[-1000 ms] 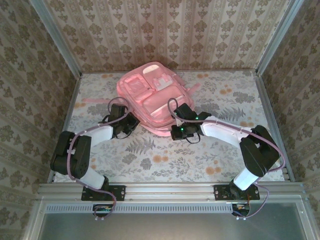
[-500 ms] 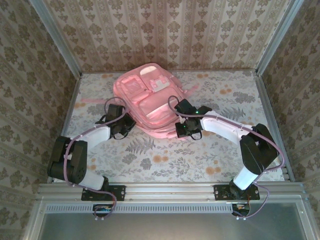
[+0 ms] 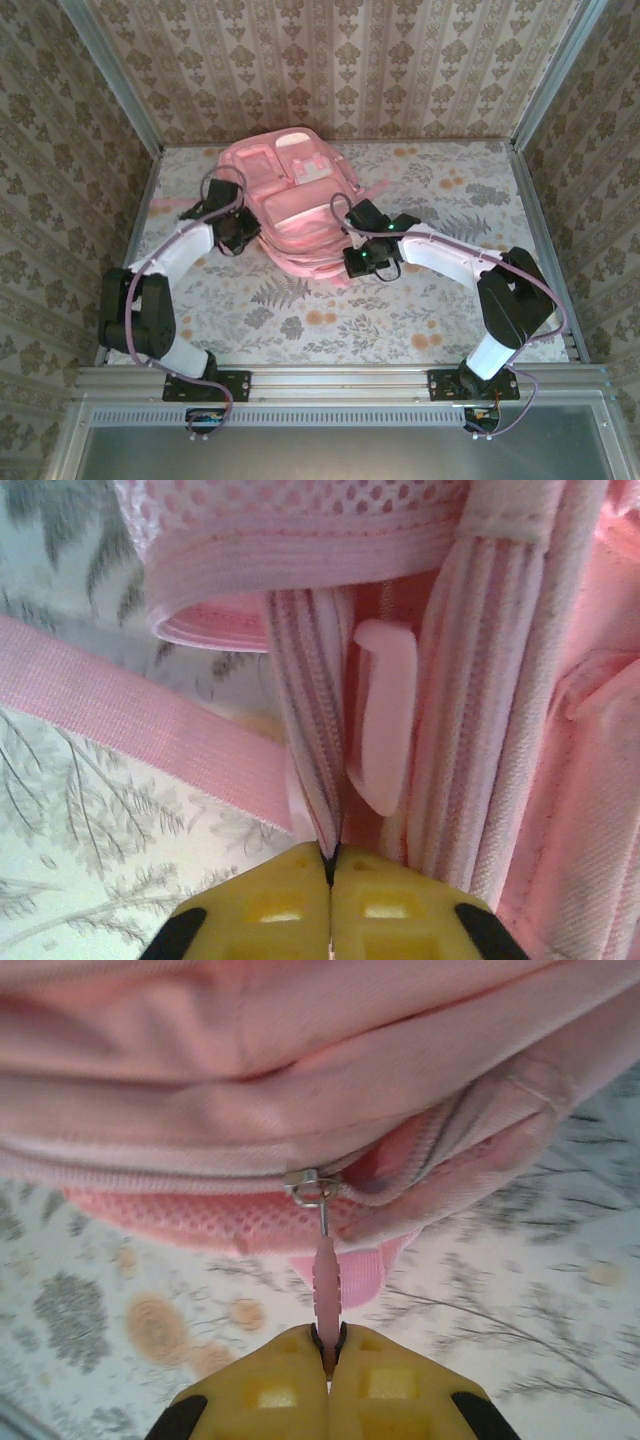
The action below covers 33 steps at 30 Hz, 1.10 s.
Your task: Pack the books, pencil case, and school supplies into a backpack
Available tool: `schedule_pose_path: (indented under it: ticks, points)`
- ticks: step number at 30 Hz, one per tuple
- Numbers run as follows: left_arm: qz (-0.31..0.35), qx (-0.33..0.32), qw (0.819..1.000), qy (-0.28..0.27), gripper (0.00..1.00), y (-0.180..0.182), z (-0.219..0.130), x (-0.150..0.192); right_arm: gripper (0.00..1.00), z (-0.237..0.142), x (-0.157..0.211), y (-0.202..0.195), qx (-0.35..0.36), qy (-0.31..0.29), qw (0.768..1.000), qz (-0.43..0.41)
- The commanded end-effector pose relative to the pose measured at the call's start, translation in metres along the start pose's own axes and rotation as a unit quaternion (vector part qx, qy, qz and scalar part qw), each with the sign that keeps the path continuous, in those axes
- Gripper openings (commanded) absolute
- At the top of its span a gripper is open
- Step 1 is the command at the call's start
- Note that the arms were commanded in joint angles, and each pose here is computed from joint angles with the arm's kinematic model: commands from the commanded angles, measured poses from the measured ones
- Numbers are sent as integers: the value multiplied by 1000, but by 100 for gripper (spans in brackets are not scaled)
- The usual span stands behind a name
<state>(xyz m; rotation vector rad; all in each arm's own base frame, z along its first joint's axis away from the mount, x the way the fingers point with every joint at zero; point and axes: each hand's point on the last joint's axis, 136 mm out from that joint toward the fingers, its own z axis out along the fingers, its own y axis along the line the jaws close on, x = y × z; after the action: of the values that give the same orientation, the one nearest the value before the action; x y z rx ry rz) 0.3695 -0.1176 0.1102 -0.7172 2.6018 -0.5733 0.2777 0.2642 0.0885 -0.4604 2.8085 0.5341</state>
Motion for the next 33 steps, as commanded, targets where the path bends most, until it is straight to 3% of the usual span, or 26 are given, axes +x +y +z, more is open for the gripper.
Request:
schedule_pose_path:
  ticks: [1, 5, 9, 16, 21, 33]
  points:
    - [30, 17, 999, -3, 15, -18, -2, -48, 0, 13, 6, 38, -63, 25, 998, -14]
    - [-16, 36, 997, 68, 39, -15, 7, -58, 0, 32, -19, 67, -113, 4, 993, 18]
    - [-41, 42, 998, 30, 58, -3, -21, -46, 0, 47, -45, 88, -149, -13, 987, 55]
    - [-107, 68, 991, 31, 66, 9, -53, 26, 0, 55, -60, 103, -158, -25, 985, 64]
    - [-151, 68, 985, 39, 70, 19, -49, 61, 0, 53, -57, 99, -151, -27, 986, 62]
    - [-169, 41, 982, 72, 61, 10, -11, 87, 0, 56, -51, 91, -134, -25, 989, 61]
